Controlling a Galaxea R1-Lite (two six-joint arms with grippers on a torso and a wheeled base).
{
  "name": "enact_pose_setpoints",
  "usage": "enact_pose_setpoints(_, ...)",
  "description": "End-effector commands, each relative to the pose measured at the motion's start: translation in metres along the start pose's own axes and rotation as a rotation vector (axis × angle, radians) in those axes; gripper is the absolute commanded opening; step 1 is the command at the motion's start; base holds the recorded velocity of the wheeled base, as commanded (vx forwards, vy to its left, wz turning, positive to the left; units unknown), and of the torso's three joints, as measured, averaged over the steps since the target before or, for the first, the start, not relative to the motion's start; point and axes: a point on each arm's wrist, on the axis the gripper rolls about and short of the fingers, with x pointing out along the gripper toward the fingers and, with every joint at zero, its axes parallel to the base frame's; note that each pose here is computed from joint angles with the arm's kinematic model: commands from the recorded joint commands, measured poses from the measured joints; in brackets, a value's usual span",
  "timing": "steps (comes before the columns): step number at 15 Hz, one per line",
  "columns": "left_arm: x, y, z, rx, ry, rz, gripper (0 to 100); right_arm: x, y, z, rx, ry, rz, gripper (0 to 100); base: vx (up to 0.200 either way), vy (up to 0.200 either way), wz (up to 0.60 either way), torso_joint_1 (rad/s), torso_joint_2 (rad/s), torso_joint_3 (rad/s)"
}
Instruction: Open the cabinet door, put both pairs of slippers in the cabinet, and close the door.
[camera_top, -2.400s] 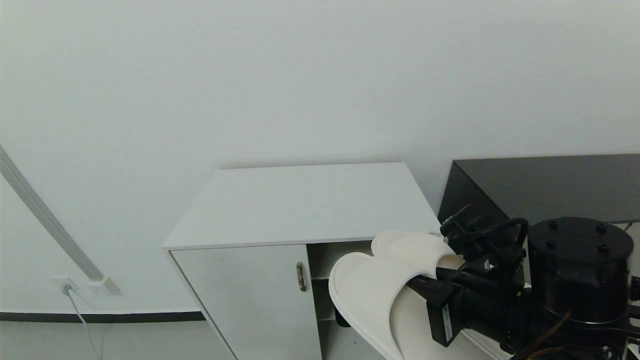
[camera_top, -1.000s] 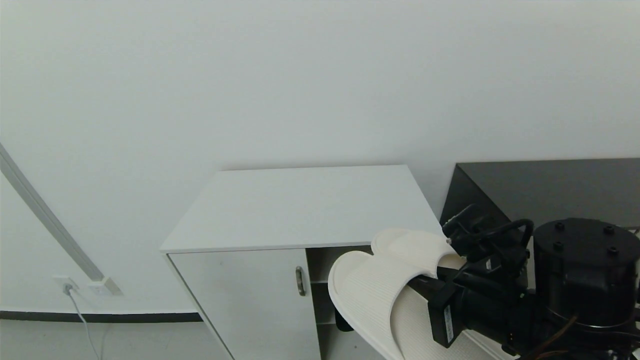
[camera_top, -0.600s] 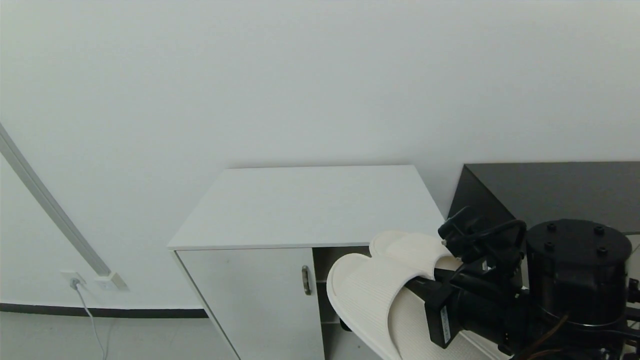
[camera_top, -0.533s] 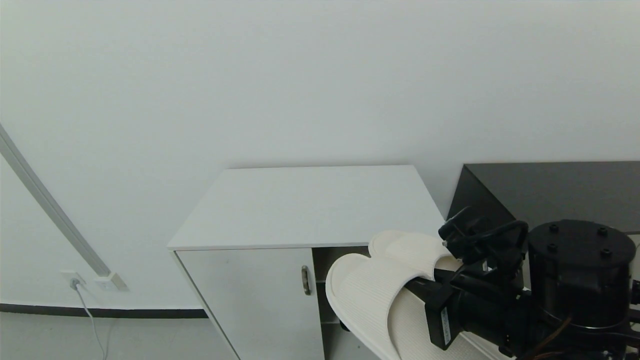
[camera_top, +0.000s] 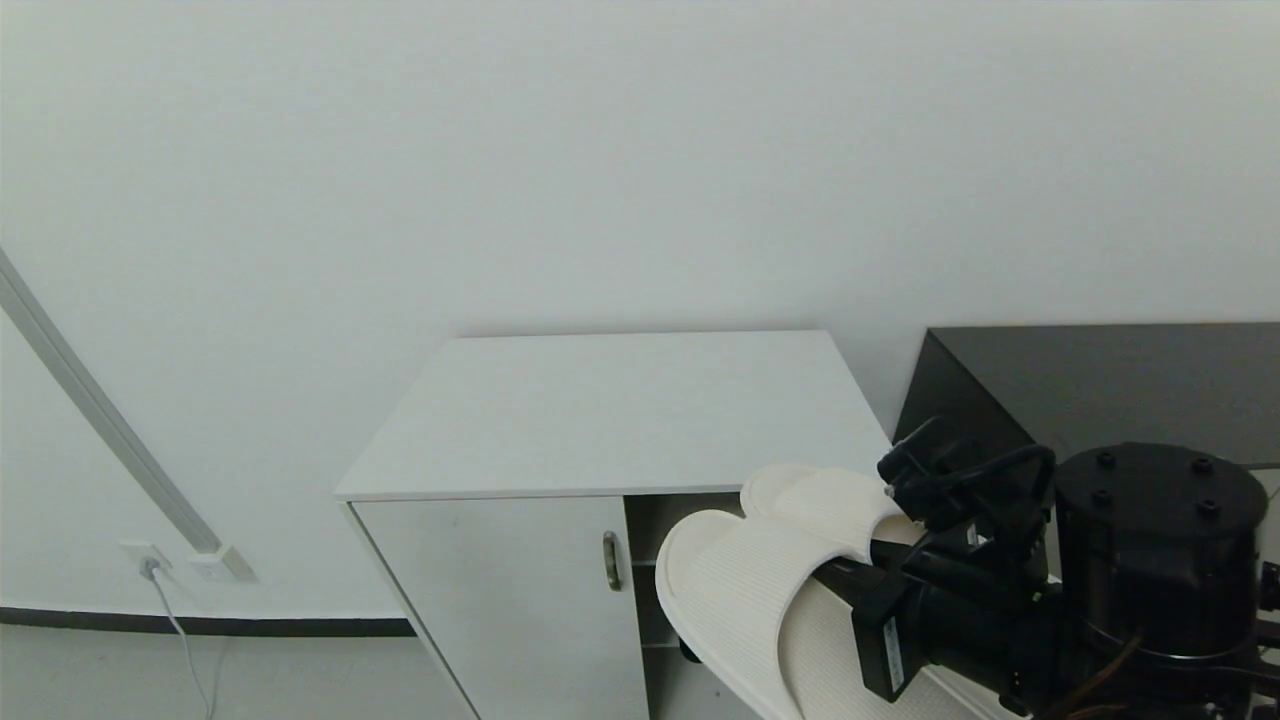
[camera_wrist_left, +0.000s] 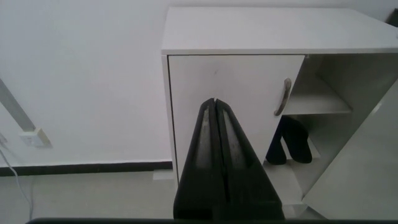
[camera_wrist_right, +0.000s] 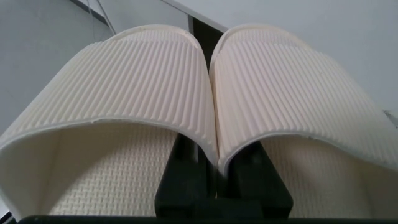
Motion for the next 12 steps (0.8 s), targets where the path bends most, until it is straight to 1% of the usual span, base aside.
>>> enact_pose_setpoints(1,0.0,0.0,-0.0001,-0.001,0.001,0.001,0,-0.0007,0.0007,-0.0011,-0.003,0.003,0.002,0,0.0,0.0,0.0,-0.076,0.15,0.09)
enact_pose_setpoints(5,0.0,0.0,-0.0001,-0.001,0.001,0.001,0,-0.0024,0.0019,-0.0005,-0.003,-0.002,0.008,0,0.0,0.0,0.0,-0.165,0.39,0.215)
enact_pose_setpoints(12,0.0,0.0,-0.0001,-0.001,0.001,0.001,0,-0.0031,0.003,-0.0008,-0.005,0.0,0.016,0,0.0,0.0,0.0,-0.222,0.54,0.315)
